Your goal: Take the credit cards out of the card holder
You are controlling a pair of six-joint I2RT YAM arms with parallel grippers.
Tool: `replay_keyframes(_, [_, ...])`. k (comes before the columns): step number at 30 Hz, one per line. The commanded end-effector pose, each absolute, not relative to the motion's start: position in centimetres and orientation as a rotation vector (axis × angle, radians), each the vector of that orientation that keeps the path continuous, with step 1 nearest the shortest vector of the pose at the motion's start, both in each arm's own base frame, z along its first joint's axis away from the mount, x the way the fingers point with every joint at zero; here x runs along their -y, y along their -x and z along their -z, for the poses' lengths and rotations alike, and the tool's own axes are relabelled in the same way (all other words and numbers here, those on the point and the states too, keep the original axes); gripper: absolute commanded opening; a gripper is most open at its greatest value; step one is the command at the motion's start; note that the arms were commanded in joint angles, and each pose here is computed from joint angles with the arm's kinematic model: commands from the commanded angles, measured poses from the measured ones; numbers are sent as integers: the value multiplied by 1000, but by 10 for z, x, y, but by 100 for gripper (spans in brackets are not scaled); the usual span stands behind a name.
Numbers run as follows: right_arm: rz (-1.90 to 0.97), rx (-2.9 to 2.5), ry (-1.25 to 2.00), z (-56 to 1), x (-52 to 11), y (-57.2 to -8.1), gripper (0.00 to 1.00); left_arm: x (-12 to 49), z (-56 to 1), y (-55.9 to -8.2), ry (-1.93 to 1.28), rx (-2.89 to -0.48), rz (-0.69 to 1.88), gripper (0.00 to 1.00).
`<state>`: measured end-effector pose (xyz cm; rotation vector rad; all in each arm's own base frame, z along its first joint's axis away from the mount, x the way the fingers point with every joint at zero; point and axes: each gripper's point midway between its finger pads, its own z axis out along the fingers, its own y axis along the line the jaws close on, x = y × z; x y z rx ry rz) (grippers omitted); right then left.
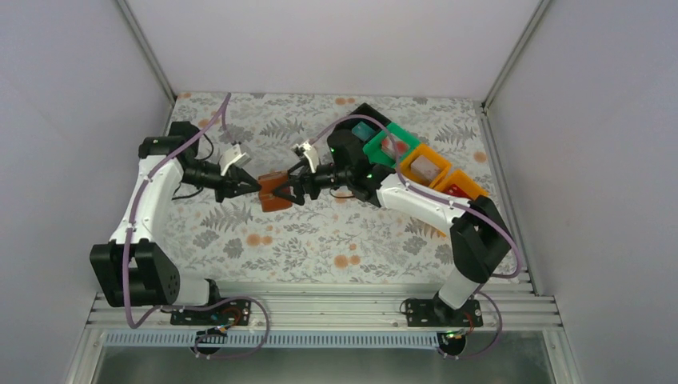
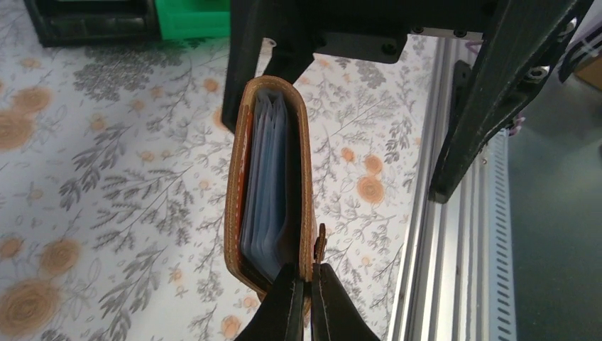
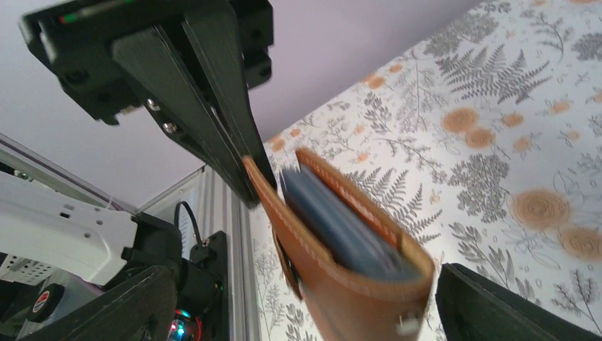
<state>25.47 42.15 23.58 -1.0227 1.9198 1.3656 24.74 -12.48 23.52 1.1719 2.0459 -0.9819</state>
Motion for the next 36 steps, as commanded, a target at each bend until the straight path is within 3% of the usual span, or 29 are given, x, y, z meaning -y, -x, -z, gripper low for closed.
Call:
replay_keyframes(1, [-1389,-1834,1109,-245,-425,-253,92,140,-264,-243,-1146,-1950,1064,2])
replay_keyframes(4, [-1414,-1802,1118,-246,-422,-246,91,140,-271,-243,-1151,-1937,1043,2])
replay_keyframes(7, [-1430,-1769,1125,-251,-417,-239,80,140,-268,-241,-1141,-1949,1056,2])
replay_keyframes(15, [-1514,-1706,1167,-263,-416,-224,7,144,-278,-243,-1119,-1914,1101,2])
replay_keyframes(18, [-1499,-1707,1124,-270,-412,-226,4,143,-274,-249,-1079,-1961,1103,3])
replay_keyframes(19, [-1472,-1732,1084,-271,-411,-231,4,140,-269,-258,-1033,-2010,1090,17])
replay_keyframes(20, [-1443,-1764,1034,-272,-409,-237,4,133,-258,-271,-981,-2096,1026,46])
replay_keyframes(22, [-1382,-1859,883,-272,-405,-255,4,121,-238,-293,-894,-2208,911,93])
replay_keyframes(23, [-1350,-1913,788,-270,-404,-266,4,117,-231,-299,-874,-2230,882,99])
replay_keyframes(29, [-1231,-2108,458,-256,-403,-297,4,130,-245,-306,-889,-2143,856,100])
replay_keyframes(36, [-1215,-2118,447,-268,-426,-292,4,138,-235,-320,-901,-2171,757,100])
